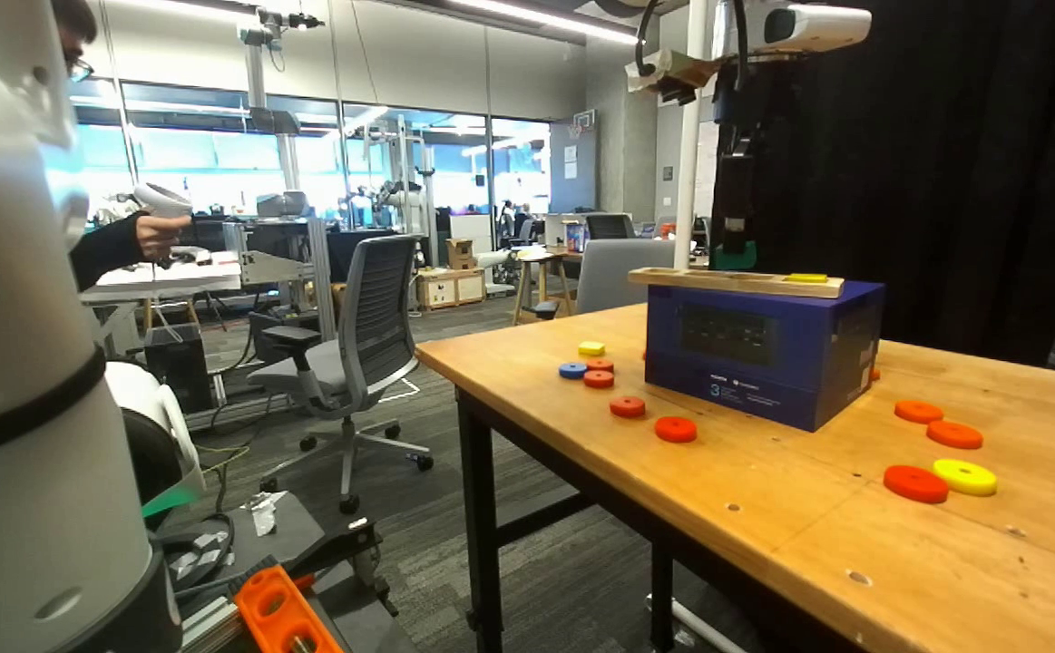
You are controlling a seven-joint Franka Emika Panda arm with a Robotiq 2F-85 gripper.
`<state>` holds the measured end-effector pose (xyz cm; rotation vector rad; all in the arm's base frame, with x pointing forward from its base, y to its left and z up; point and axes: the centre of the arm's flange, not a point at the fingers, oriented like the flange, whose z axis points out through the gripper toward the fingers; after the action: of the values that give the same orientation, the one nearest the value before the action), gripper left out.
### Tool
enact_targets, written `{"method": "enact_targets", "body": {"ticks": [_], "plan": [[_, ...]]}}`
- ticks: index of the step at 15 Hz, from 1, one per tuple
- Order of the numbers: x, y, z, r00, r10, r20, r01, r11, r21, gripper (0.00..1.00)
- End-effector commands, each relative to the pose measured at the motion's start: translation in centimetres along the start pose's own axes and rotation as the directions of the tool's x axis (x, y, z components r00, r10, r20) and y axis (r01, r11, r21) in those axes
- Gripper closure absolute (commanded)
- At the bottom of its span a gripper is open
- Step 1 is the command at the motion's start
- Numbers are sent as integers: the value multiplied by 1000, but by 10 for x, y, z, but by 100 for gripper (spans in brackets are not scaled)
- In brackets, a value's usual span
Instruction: Place the green block on the wooden board
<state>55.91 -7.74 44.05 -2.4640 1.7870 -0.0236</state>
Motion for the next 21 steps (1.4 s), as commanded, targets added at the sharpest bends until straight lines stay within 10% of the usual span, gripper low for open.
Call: {"method": "enact_targets", "body": {"ticks": [1,21], "plan": [[5,-11,-7,997,71,-11,-70,997,34,85],[17,-15,3,989,135,-54,-131,989,72,85]]}}
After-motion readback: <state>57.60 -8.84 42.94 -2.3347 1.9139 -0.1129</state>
